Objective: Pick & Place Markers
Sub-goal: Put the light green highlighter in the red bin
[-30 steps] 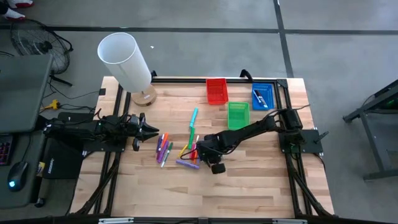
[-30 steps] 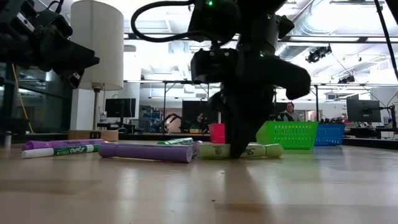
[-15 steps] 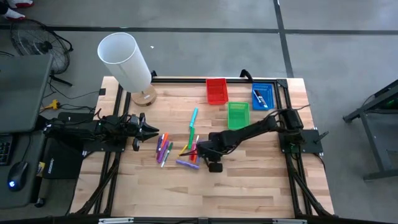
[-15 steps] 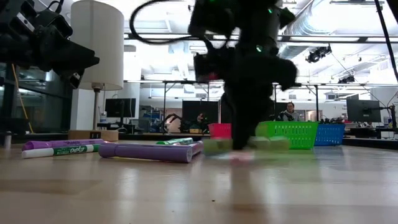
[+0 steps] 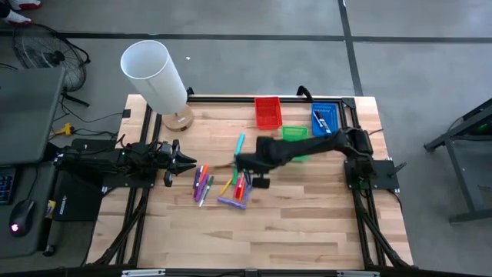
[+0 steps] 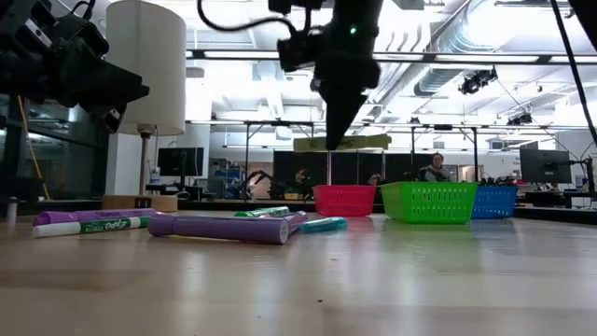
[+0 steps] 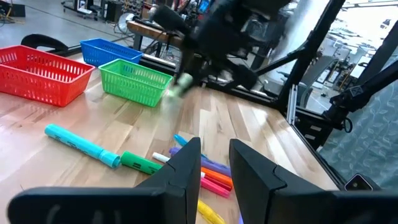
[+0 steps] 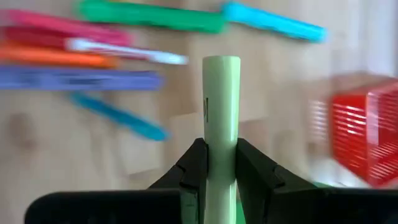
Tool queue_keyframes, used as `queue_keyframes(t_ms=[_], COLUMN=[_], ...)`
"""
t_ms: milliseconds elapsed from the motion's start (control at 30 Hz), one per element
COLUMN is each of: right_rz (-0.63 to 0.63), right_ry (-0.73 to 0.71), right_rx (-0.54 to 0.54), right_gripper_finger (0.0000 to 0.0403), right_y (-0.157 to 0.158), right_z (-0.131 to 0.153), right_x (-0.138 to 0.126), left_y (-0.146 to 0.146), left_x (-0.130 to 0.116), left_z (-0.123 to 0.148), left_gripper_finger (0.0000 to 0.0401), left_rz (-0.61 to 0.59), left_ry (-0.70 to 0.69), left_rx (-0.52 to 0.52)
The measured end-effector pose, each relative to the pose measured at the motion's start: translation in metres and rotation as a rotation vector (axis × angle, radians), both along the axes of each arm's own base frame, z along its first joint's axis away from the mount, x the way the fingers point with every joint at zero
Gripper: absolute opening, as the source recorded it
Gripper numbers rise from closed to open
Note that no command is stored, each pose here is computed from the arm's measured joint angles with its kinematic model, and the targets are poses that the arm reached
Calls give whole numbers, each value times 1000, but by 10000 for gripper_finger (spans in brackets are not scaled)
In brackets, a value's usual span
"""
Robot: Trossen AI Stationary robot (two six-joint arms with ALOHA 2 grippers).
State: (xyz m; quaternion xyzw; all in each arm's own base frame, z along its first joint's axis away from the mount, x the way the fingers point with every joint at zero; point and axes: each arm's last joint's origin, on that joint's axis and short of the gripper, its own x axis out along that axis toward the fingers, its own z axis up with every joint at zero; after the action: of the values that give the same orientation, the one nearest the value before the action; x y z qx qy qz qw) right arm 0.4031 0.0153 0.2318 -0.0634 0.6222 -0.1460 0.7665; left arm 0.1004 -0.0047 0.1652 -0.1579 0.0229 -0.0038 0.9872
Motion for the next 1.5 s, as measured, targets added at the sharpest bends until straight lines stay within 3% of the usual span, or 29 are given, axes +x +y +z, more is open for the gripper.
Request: queue_keyframes(t_ms=[567,867,1200,1500], right_rz=[-380,-531,-676,-716], right_ry=[-78,-270,-313,-312], right_rx=[7,54,182,219], right_gripper_finger=[51,51,51,51], right_y=[-152,-221,-262,-270], right_z=[1,6,-13,-16], right_x=[-16,-30,-45,-51], left_y=[0,0,0,0], left_x=[0,0,0,0], left_z=[0,0,0,0], left_gripper_finger=[83,83,83,83], left_rz=[0,0,0,0], left_ry=[0,0,0,0], left_rx=[0,0,0,0])
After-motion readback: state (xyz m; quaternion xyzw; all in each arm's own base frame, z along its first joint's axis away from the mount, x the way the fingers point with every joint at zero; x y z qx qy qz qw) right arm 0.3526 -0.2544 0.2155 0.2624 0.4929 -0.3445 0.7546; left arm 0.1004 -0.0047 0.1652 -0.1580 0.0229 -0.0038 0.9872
